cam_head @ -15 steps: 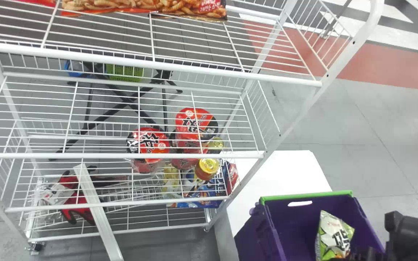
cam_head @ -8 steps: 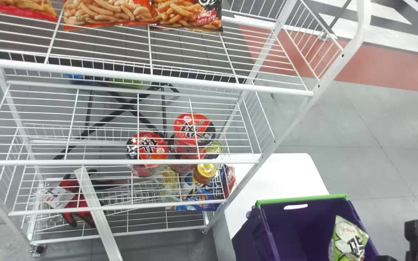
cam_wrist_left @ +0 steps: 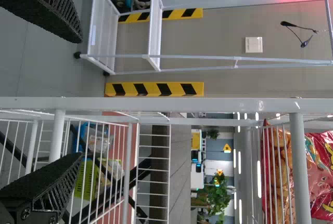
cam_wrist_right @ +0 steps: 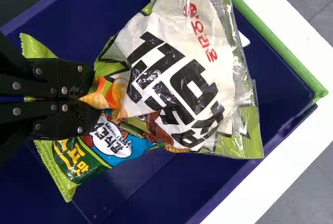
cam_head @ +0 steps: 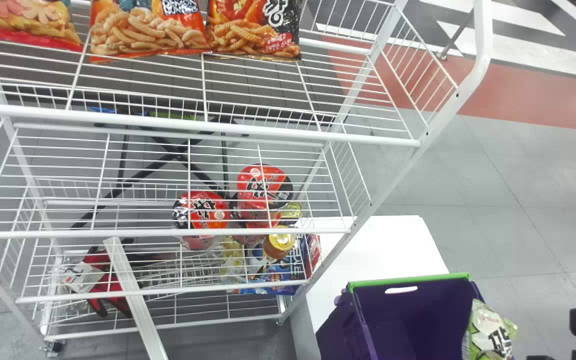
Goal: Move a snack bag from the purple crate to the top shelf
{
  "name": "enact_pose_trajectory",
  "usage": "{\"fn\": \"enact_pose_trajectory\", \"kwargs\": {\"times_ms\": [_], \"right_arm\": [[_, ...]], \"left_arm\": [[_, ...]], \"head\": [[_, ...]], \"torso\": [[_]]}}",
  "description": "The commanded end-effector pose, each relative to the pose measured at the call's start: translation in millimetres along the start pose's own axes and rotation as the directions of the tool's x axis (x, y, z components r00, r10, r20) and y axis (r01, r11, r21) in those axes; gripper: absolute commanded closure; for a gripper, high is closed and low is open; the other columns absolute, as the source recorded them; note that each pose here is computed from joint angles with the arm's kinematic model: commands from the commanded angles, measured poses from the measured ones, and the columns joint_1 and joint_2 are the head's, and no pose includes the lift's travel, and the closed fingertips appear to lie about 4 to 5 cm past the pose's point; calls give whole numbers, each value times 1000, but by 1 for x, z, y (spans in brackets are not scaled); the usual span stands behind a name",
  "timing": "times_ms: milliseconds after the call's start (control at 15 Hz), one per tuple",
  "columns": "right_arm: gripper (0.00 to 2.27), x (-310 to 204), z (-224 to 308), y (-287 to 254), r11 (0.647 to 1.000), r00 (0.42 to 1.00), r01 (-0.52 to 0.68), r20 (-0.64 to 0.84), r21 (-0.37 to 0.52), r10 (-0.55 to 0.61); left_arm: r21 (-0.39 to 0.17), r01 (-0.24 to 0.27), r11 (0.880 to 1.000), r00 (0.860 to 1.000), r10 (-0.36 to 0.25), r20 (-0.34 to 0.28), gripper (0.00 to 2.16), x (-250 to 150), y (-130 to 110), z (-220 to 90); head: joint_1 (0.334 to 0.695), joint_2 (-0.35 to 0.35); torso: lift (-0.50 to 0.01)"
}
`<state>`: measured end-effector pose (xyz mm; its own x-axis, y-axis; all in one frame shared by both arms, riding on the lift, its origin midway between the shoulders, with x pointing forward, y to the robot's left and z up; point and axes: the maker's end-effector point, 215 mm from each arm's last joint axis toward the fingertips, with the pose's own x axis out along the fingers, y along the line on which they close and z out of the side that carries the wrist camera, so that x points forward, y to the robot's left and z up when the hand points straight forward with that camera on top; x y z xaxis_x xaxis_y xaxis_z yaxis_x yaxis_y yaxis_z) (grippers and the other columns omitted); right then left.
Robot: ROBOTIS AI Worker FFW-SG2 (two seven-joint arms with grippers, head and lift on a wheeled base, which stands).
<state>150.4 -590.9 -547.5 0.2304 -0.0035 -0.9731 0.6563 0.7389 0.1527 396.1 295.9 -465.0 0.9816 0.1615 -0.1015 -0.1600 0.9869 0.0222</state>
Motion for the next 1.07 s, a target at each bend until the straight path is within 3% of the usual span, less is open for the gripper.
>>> {"fn": "enact_pose_trajectory", "kwargs": {"times_ms": [0,1000], "right_arm": [[2142,-2,1,-4,1000,1000,7,-1,-2,-7],[2142,-2,4,-12,999,1000,21,13,-32,-20]], "left_arm": [[0,0,1000,1000,0,0,12,0,0,0],[5,4,1000,1000,-4,-11,12,-5,-7,-8]], "head": [[695,-350],[695,-350]], "torso": [[-213],[-154]]}}
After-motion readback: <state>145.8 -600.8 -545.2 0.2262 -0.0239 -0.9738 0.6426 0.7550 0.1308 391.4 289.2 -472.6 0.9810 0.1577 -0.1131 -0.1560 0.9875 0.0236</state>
